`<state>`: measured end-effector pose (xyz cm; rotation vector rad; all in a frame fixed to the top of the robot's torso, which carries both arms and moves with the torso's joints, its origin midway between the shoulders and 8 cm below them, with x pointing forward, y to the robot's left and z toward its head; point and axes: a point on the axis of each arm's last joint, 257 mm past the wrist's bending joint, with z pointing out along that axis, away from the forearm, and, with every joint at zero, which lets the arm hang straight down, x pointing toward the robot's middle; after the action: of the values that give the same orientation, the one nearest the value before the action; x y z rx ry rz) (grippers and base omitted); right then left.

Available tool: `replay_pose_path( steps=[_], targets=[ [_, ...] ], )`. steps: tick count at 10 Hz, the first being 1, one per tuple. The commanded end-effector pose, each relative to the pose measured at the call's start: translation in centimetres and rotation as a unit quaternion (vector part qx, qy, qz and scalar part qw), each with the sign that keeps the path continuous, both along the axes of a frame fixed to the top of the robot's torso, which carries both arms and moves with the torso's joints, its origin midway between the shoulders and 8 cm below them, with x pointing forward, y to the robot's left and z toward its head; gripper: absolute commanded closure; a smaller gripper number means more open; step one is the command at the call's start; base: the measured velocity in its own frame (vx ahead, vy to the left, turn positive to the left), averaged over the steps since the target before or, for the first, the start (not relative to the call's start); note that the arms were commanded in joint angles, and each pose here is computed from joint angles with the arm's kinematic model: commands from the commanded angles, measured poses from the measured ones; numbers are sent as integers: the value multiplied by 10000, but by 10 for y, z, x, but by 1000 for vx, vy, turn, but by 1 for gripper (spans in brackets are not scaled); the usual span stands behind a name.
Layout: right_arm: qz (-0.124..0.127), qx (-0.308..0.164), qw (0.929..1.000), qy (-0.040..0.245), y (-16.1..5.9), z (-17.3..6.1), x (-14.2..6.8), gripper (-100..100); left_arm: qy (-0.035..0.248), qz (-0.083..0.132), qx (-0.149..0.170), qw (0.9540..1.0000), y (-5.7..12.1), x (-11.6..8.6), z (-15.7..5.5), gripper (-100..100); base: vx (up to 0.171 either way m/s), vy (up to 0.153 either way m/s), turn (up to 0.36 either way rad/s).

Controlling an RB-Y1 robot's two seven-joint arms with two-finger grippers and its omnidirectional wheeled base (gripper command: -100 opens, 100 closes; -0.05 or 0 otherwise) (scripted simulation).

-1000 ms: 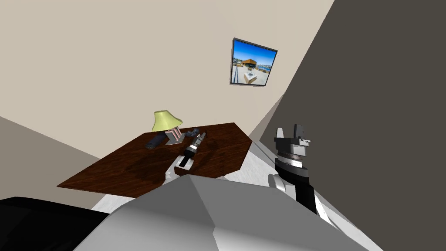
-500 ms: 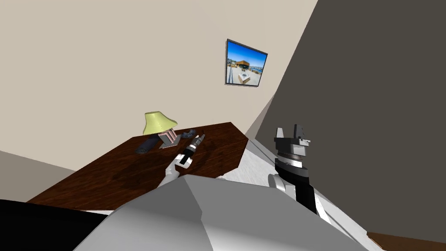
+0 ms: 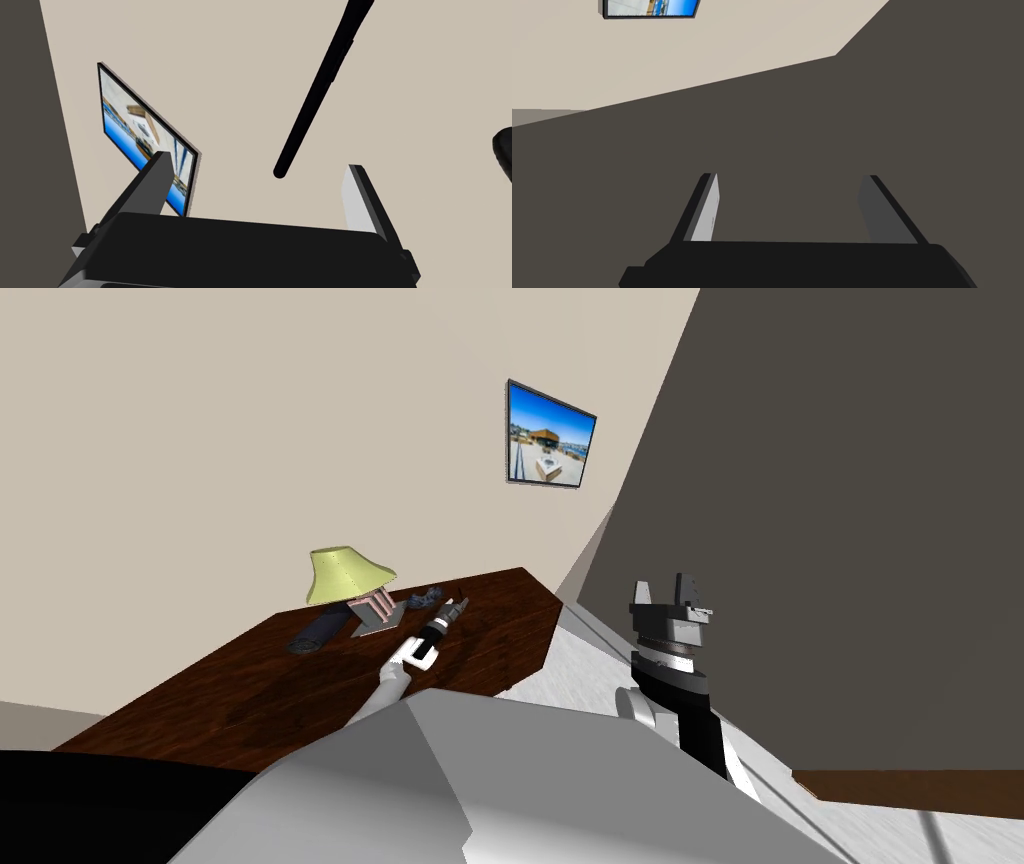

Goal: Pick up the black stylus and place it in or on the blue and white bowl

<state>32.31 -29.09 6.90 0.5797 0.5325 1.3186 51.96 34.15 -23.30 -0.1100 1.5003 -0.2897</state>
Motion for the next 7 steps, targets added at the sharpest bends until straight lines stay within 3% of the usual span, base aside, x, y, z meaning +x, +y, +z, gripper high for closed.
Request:
replay_pose_path(
  steps=[1,3,5,6,7],
  targets=[
    [0,0,10000,0,0,0,0,0,110,80,297,9995,13,4,-8,-100,-15,14,-148],
    [0,0,10000,0,0,0,0,0,227,169,638,9976,27,9,-15,-100,-17,18,-159],
    [0,0,10000,0,0,0,0,0,371,289,1143,9923,51,16,-21,-100,-25,20,-176],
    [0,0,10000,0,0,0,0,0,399,318,1276,9905,58,17,-21,-100,-20,16,-93],
    [0,0,10000,0,0,0,0,0,368,285,1174,9920,53,13,-20,-100,-8,8,-11]
  ],
)
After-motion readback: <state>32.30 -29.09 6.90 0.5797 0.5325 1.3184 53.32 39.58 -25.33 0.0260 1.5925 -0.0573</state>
